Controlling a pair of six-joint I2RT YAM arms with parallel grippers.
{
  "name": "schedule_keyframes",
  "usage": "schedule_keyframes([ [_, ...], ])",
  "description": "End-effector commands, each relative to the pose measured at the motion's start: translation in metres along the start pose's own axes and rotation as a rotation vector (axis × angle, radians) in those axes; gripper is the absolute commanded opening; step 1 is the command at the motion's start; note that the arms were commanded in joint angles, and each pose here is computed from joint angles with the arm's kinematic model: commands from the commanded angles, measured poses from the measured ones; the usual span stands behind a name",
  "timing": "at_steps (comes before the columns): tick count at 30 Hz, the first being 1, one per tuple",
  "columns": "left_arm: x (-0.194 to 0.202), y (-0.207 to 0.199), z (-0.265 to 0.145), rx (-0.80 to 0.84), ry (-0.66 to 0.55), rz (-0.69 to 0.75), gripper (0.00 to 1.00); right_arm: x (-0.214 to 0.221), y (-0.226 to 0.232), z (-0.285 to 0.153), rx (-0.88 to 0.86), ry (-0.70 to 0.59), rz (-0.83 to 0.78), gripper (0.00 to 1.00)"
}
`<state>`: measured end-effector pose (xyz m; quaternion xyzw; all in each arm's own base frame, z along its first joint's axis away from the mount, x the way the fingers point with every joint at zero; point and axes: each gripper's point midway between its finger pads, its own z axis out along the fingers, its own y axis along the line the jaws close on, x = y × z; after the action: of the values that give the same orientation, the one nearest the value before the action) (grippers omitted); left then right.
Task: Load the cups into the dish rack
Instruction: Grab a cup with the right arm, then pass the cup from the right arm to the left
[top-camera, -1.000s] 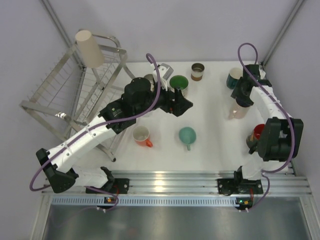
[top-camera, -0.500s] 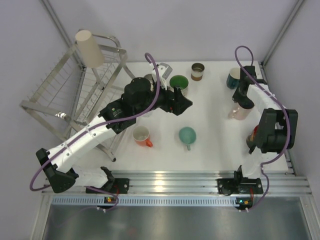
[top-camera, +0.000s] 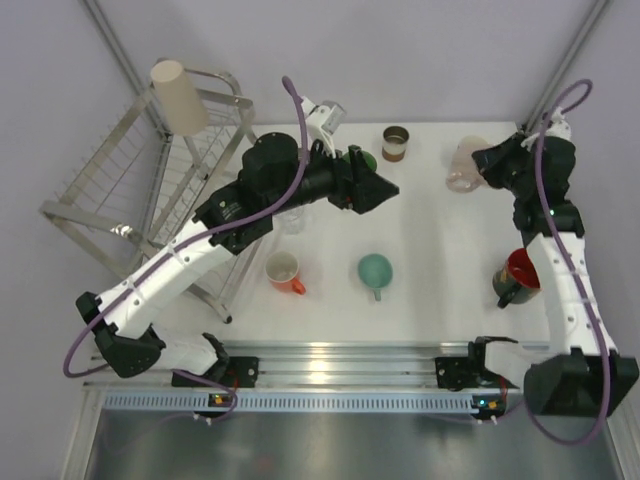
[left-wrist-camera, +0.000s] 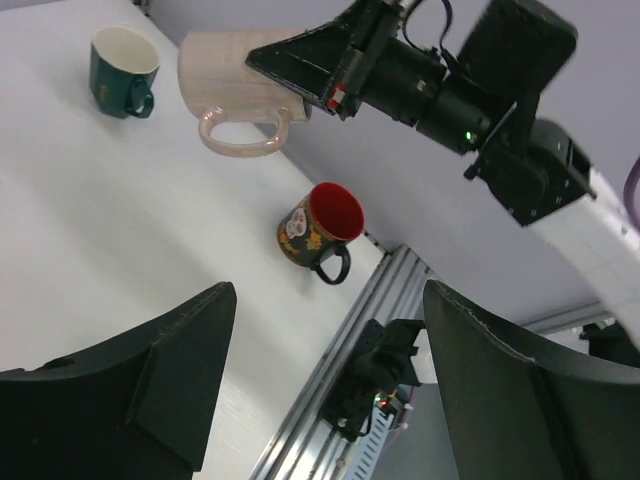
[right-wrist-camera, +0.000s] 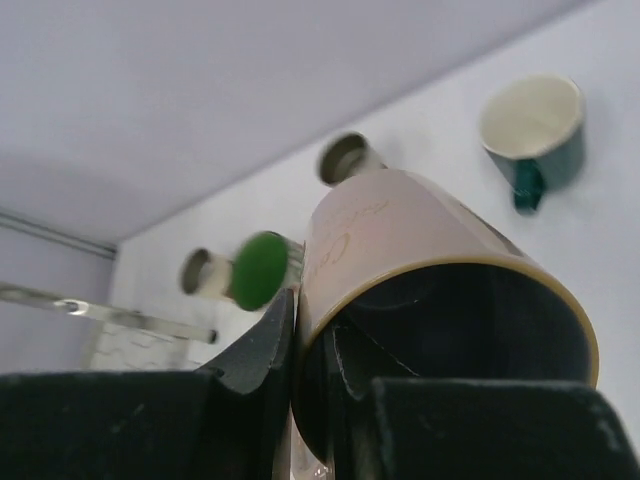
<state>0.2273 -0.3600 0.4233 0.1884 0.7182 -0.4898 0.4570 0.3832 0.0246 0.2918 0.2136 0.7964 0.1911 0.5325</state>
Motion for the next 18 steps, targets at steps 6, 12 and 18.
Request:
schedule_keyframes([
  [6,-0.051,-0.051,0.000,0.225,-0.011,-0.083,0.81,-0.122,0.156,-0.158,-0.823,-0.592,0.072,0.00],
  [12,-0.062,-0.065,0.009,0.403,-0.006,-0.124,0.81,-0.130,0.186,-0.232,-1.138,-0.700,0.121,0.00],
  [18,-0.064,-0.058,0.023,0.414,-0.040,-0.005,0.82,-0.122,0.204,-0.248,-1.294,-0.576,0.166,0.00],
])
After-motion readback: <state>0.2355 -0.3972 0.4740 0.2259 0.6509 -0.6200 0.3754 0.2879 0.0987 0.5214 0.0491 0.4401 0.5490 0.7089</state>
